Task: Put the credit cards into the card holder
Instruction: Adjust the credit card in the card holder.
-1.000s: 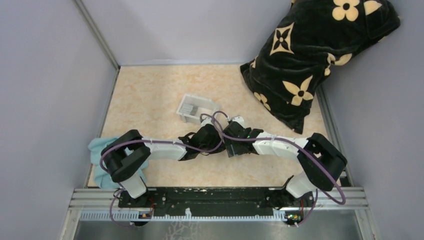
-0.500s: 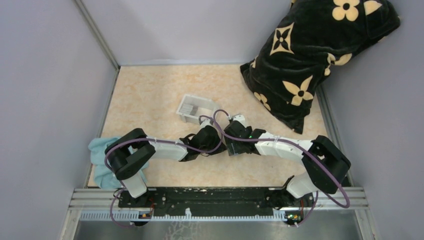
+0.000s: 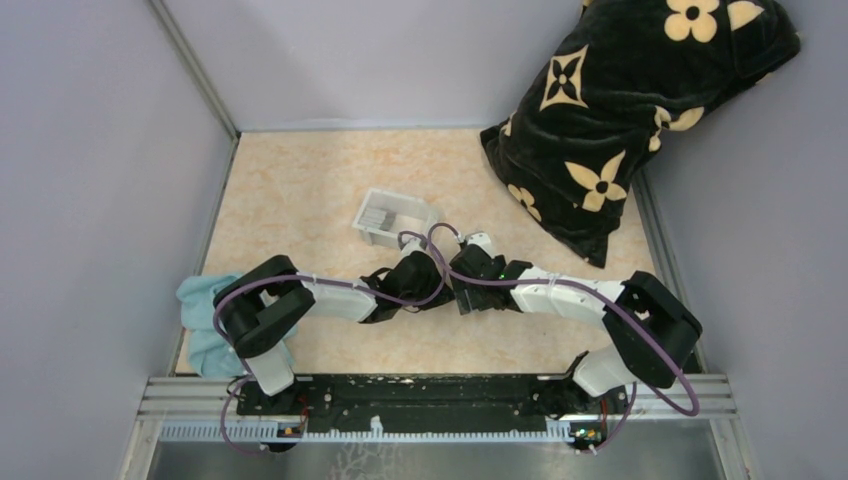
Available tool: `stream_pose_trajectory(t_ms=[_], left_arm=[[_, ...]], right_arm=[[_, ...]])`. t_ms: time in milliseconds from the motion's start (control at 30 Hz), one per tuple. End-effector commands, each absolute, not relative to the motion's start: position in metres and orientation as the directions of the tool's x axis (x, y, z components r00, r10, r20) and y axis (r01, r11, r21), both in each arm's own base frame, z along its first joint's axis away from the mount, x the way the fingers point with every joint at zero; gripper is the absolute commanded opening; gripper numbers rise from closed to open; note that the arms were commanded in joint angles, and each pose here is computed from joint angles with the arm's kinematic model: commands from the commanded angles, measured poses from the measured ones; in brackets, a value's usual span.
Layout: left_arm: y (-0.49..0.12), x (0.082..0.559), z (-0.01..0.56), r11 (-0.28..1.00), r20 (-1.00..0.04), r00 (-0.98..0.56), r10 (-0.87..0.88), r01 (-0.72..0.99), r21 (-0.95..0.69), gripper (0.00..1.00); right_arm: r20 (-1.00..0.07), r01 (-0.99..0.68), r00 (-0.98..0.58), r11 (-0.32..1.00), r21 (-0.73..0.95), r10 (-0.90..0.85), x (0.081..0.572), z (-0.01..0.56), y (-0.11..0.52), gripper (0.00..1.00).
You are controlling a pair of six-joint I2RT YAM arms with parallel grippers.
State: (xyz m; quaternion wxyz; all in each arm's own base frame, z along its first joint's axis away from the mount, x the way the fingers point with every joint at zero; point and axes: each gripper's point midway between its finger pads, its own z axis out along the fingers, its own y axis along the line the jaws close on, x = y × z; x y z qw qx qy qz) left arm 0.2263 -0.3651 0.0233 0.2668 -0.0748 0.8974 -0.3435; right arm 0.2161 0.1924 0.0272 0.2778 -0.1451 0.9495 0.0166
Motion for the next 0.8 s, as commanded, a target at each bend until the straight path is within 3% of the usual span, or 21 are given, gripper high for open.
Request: stream_pose_trajectory(t_ms=[0,767], left_arm=[[-0.363,0.225,0.013,0.758,-0.408,-0.856,-0.319,0.028,-0.652,0.13],[-0.351,0.222,-0.007,0.786,-0.383,-0.862,-0.331,-0.028,-0.617,0.13]], right_arm=[[-0.558,-0.289,-0.788,0.957,-0.037,-0.260,0.222,0.029,0.197,0.75],[-0.589,-0.252,-0.779,0.967,-0.023,-0.217,0.227,0.040,0.185,0.66]])
